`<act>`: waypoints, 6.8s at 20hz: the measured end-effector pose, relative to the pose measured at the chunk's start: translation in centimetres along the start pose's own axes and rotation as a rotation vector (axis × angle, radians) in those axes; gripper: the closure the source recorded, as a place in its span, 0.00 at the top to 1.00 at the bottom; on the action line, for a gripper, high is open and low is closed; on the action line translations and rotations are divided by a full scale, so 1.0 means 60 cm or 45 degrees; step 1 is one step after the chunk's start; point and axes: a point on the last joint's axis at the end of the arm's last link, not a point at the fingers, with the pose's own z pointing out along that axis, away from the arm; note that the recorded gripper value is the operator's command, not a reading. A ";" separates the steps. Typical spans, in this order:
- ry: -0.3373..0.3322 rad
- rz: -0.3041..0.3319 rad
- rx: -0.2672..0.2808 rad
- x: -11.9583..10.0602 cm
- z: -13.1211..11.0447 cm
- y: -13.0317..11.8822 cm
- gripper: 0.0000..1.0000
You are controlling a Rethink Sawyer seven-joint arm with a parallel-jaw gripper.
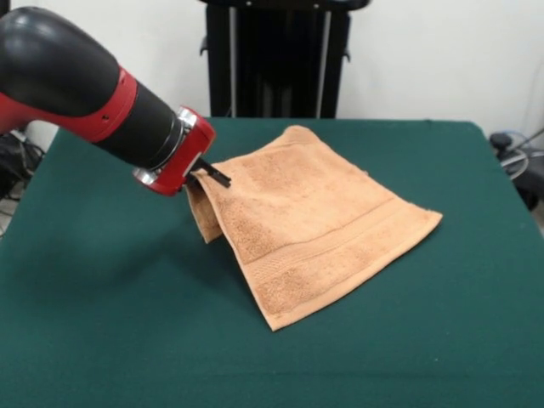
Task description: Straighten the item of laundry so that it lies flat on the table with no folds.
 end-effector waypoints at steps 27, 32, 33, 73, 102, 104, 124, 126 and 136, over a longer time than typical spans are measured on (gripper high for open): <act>0.046 -0.084 0.150 -0.040 -0.047 0.065 1.00; -0.053 -0.066 0.218 -0.032 -0.036 0.043 1.00; -0.070 -0.063 0.231 -0.031 -0.033 0.039 1.00; -0.200 0.019 0.019 -0.028 0.118 -0.010 1.00; -0.067 0.054 -0.211 -0.047 0.105 -0.057 1.00; -0.066 0.056 -0.211 -0.046 0.103 -0.058 1.00; -0.015 0.002 0.121 0.028 -0.011 -0.024 1.00; -0.019 -0.002 0.157 0.036 -0.024 -0.018 1.00; 0.010 -0.024 0.256 0.062 -0.049 0.021 1.00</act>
